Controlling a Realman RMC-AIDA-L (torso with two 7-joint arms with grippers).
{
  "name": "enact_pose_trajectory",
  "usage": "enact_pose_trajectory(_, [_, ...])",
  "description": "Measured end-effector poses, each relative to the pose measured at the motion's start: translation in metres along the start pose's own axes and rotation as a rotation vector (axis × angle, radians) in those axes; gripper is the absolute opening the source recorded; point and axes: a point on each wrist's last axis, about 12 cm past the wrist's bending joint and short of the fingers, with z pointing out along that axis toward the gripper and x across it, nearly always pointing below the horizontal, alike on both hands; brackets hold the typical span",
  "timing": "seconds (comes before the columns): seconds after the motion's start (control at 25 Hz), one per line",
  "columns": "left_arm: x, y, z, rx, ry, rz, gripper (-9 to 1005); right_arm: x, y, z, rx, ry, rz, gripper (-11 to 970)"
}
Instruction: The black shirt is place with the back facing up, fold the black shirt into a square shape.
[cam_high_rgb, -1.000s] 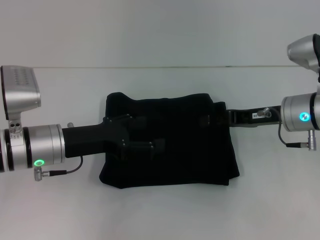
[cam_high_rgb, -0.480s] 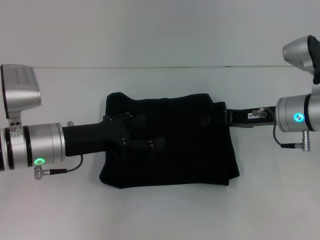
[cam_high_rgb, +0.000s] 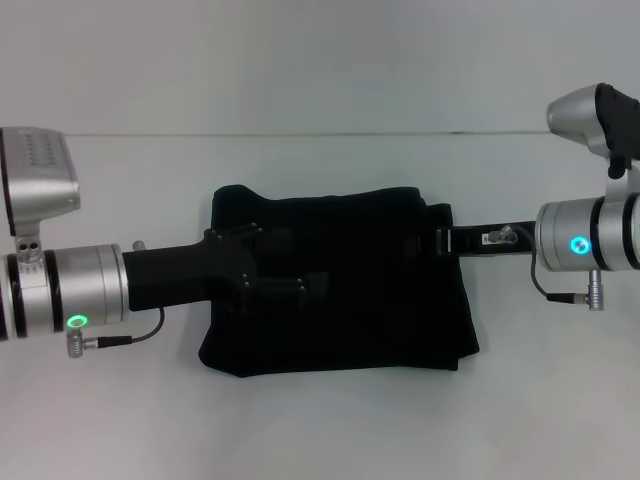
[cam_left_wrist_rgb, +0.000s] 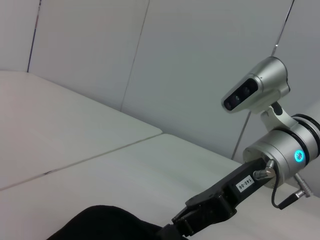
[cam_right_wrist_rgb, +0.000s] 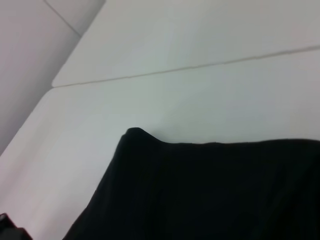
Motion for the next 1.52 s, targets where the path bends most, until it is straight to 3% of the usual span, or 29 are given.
enact_pose_trajectory(0.12, [0.001, 0.000, -0.001, -0.006, -0.005, -0.004, 915, 0.000, 0.001, -0.001, -0.020, -0.020, -0.027, 34])
enact_pose_trajectory(0.32, [0.001, 0.000, -0.002, -0.010, -0.008, -0.013, 912, -0.005, -0.001, -0.012, -0.053, -0.070, -0.050, 1])
enact_pose_trajectory(1.0, [0.002, 0.000, -0.001, -0.008, -0.012, -0.071, 903, -0.013, -0.014, -0.043, -0.067, -0.102, -0.080, 0])
enact_pose_trajectory(1.52, [0.002, 0.003, 0.001, -0.037, -0.005, -0.114, 896, 0.002, -0.029, -0.036, 0.044, -0.067, -0.056, 0])
